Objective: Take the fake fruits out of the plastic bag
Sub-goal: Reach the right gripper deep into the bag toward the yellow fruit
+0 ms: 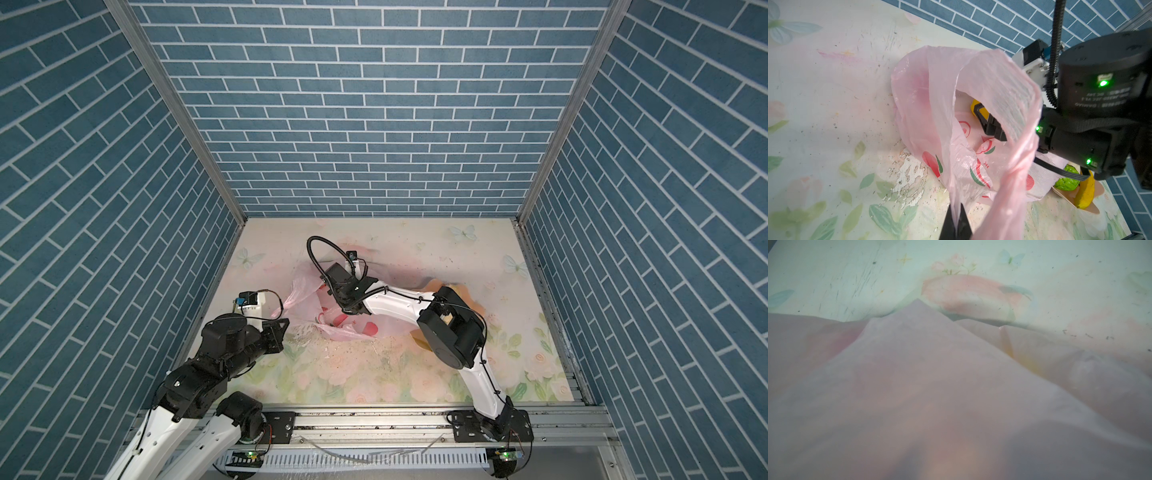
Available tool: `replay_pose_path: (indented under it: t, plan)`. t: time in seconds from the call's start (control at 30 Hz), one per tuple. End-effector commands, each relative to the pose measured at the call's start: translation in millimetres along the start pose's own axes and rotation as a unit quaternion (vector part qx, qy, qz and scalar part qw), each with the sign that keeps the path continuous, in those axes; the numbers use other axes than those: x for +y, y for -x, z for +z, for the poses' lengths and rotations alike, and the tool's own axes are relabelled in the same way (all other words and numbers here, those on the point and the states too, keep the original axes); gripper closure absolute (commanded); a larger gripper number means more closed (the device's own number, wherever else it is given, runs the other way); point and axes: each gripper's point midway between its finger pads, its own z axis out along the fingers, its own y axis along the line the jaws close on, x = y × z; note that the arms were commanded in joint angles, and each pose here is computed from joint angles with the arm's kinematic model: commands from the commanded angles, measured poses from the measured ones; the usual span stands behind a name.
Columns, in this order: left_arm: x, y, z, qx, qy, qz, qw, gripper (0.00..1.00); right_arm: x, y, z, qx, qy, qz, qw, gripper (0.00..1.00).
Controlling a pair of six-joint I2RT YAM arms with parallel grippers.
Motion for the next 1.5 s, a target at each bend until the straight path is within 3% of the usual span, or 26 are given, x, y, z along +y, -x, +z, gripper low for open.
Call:
replay_pose_path:
  t: [0.0,0.27,0.47,0.67,1.47]
  plan:
    - [-3,-10,3,0.014,-0.018,-0.018,1.000,0.97,-11,21,1,-0.019,-0.033,0.018,0.999,0.33]
    - [-2,-19,7,0.021,-0.028,-0.037,0.999,0.97,-14,28,12,-0.010,-0.029,0.021,0.999,0.30]
    - [-4,-15,9,0.017,-0.029,-0.039,0.999,0.97,9,16,8,0.021,0.022,0.015,0.999,0.38]
    - [-6,-10,5,0.010,-0.030,-0.035,0.999,0.97,15,-8,10,0.045,0.030,0.029,0.998,0.46]
    - [0,-13,-2,0.010,-0.018,-0.025,0.999,0.97,-33,-19,44,0.046,-0.053,0.011,0.997,0.44]
